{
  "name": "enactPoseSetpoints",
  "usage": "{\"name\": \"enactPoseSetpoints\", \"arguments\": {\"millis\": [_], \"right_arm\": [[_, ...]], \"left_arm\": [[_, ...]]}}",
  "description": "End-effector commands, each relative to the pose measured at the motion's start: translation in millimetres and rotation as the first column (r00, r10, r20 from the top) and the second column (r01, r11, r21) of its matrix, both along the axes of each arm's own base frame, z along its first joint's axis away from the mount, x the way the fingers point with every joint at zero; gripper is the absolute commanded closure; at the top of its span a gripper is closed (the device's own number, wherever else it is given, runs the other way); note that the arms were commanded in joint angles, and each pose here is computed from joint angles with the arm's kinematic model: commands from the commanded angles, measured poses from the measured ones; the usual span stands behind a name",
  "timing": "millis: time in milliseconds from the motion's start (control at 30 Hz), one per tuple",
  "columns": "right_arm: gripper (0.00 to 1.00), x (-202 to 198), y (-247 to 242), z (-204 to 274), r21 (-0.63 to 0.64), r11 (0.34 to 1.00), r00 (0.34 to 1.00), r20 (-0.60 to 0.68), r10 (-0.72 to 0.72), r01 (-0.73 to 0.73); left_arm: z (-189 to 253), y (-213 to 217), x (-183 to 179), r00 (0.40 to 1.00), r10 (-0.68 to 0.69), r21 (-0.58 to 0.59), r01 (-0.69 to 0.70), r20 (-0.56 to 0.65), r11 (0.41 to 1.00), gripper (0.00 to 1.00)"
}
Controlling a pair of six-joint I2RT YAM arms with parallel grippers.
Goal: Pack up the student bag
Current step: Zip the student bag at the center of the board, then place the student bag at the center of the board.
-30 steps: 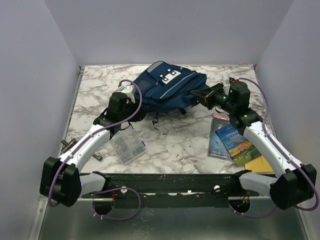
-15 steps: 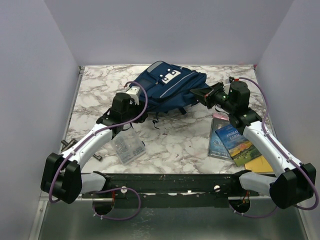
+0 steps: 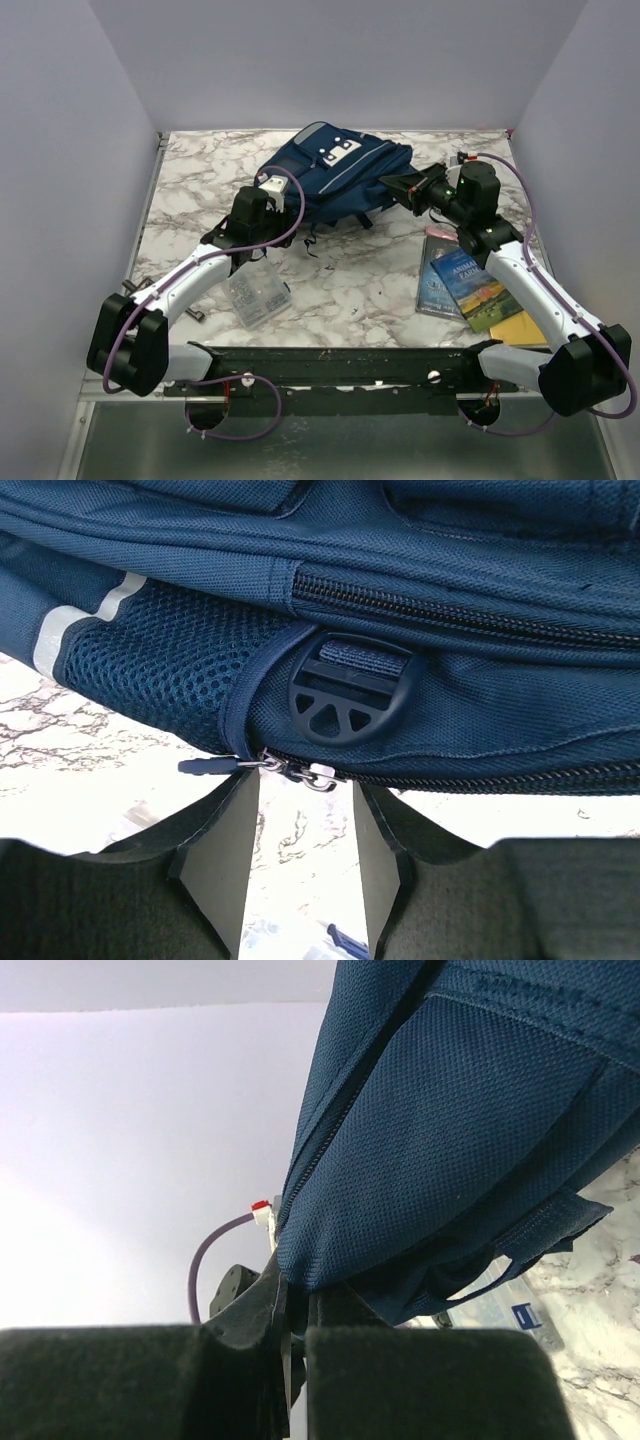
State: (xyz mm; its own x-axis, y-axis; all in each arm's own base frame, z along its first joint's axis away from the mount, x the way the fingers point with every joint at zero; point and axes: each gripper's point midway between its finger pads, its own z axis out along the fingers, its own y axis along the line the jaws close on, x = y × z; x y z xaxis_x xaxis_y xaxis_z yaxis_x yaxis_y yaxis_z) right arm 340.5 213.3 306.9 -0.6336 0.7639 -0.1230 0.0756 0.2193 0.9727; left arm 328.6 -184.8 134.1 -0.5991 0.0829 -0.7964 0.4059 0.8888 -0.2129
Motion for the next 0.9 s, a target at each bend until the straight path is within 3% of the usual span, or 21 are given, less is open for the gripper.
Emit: {"name": "enactPoseSetpoints", "arguments": {"millis": [0, 133, 267, 533, 700, 867], "right_arm": [[0.99, 1, 3, 45, 0.071, 0.997, 0.989, 0.149, 0.011, -0.021], [0.99, 0, 2, 47, 0.069, 0.997, 0.988, 0.153, 0.012, -0.022], [0.99, -1, 2, 45, 0.06, 0.998, 0.988, 0.151, 0.011, -0.021], [0.99, -3, 2, 32, 0.038, 0.999, 0.989, 0.146, 0.02, -0.026], [0.99, -5, -3, 5, -0.073, 0.997, 0.99, 0.141, 0.026, -0.016], [0.99, -19, -17, -40, -0.226, 0.973, 0.99, 0.136, -0.02, 0.051]], "left_arm": [[6, 4, 14, 0.999, 0.031, 0.028, -0.032, 0.04, 0.999, 0.55], [10, -3, 20, 0.999, 0.015, 0.015, -0.016, 0.038, 1.0, 0.56], [12, -2, 20, 0.999, 0.013, 0.022, -0.014, 0.046, 1.0, 0.67], [21, -6, 14, 0.997, -0.037, 0.024, 0.035, 0.068, 0.999, 1.0], [25, -15, -15, 0.994, -0.095, 0.021, 0.094, 0.047, 0.995, 1.0], [40, -50, -74, 0.959, -0.282, -0.018, 0.282, 0.023, 0.959, 1.0]]}}
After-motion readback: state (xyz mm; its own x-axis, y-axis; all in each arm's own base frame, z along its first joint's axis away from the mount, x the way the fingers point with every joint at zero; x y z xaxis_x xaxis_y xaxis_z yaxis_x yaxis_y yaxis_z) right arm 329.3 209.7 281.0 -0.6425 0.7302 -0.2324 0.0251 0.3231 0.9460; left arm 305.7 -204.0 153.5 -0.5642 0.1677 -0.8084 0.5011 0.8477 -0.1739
